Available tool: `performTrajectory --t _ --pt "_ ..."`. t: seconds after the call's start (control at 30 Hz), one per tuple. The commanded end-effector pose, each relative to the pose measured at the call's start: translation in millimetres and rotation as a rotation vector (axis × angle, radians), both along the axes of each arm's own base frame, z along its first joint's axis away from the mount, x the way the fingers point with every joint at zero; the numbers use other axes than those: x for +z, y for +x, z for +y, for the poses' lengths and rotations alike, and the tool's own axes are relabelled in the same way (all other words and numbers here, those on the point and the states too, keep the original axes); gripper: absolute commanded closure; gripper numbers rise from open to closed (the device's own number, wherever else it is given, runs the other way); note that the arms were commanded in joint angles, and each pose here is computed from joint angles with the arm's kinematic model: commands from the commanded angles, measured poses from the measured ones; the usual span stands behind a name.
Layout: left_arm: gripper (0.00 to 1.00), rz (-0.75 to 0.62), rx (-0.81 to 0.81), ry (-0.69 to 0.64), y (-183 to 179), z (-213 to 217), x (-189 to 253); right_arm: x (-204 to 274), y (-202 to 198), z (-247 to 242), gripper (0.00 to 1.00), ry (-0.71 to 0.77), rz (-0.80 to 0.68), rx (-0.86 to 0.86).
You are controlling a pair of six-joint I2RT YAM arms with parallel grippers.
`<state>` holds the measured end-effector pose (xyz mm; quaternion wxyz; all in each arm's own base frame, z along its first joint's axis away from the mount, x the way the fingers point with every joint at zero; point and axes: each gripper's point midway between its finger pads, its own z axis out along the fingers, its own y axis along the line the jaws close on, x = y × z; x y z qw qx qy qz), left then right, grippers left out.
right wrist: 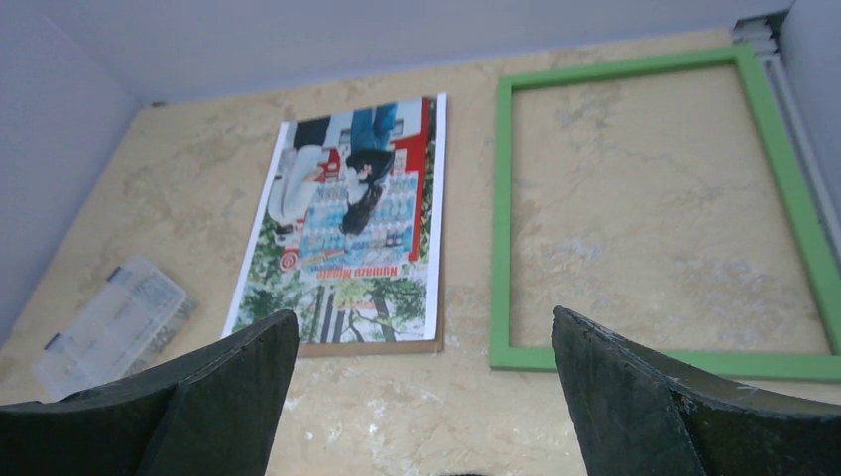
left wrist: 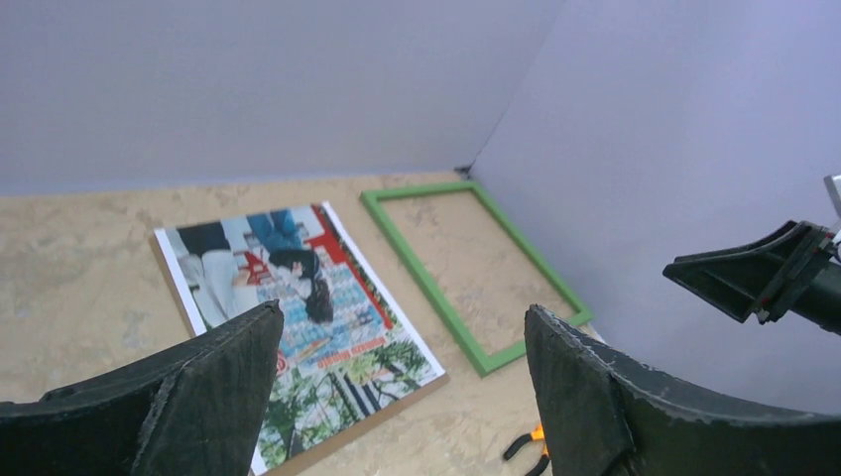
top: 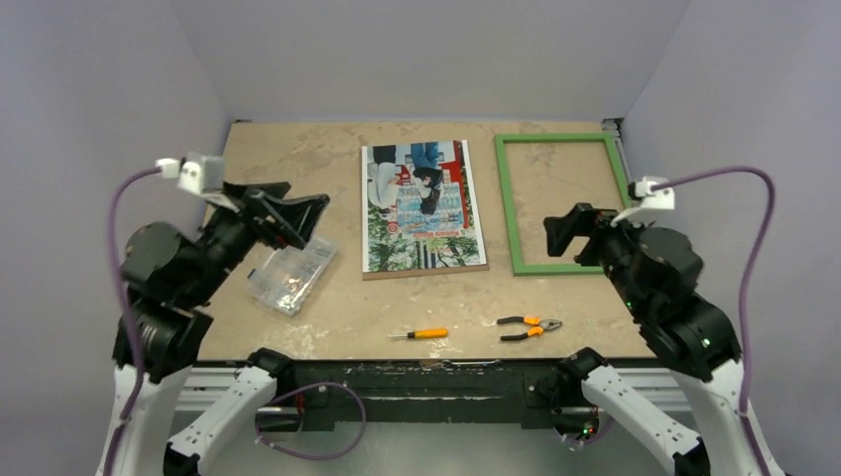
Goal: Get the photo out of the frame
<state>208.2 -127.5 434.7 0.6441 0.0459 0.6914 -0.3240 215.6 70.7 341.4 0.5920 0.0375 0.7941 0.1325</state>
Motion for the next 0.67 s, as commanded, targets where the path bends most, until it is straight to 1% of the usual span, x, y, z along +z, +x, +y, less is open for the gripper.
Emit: performTrajectory --t 0.0,0.1,0.23,0.3,0.47,0.5,0.57,0.63 --pt "0.11 -0.021 0.026 -0.015 -35 18 15 25 -26 -25 0.01 -0.047 -0.045 -0.031" --pt "0.11 -0.023 0.022 -0.059 -50 21 17 33 -33 -25 0.01 -0.042 -0.05 -0.011" --pt "0.11 0.008 0.041 -0.08 -57 26 13 39 -42 -27 0.01 -0.038 -0.059 0.006" --pt "0.11 0.013 0.045 -0.097 -61 28 14 44 -48 -30 0.01 -0.033 -0.083 0.01" --pt "0.11 0.016 0.064 -0.117 -65 33 20 63 -67 -39 0.01 0.031 -0.188 0.009" --pt "0.11 0.017 0.067 -0.119 -65 33 19 61 -66 -41 0.01 0.032 -0.187 -0.004" --pt "0.11 0.017 0.069 -0.125 -64 33 18 50 -63 -42 0.01 0.018 -0.138 -0.022" --pt "0.11 0.015 0.063 -0.133 -63 31 19 51 -66 -42 0.01 0.011 -0.145 -0.012"
